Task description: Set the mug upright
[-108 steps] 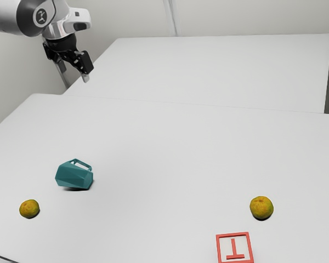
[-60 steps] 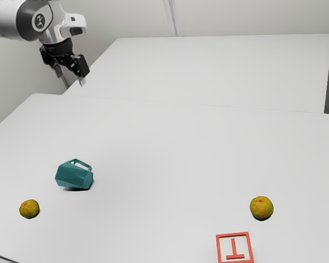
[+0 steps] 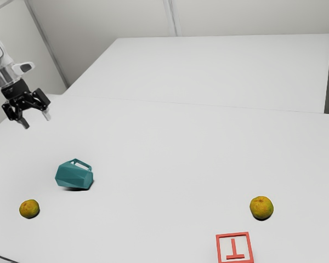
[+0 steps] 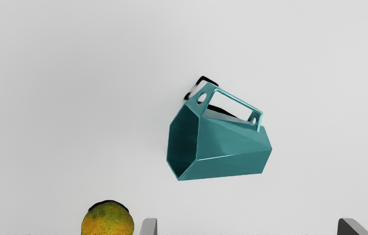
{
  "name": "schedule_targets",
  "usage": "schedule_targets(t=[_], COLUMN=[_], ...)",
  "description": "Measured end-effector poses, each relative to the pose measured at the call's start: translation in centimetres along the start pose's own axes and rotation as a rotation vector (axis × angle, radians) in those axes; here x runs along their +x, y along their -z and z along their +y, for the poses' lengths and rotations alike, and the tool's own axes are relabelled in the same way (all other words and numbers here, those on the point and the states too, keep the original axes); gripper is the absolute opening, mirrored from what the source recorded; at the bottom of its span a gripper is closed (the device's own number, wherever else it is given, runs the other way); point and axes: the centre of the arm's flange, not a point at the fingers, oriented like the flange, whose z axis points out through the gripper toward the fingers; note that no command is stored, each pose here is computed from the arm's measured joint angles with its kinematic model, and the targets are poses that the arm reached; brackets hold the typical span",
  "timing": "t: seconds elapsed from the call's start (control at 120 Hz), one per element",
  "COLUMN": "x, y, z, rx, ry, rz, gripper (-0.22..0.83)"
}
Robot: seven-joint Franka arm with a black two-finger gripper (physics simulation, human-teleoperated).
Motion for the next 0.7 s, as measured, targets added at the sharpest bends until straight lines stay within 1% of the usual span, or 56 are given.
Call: schedule_targets(t=[0.083, 0.183, 0.35, 0.533, 0.7], x=[0.8, 2.0, 3.5, 4.8, 5.6], y=[-2.2, -4.6, -8.6, -12.6, -15.3], z=[-2.6, -4.5, -7.6, -8.7, -9.0], rx=[-0.049, -0.106, -0.208, -0.268, -0.327], ry=[0.037, 0.055, 0.095, 0.103, 0.11], rz=[-0.05, -0.092, -0.142, -0.193, -0.217], gripper=[0.62, 0.62, 0.62, 0.62, 0.62])
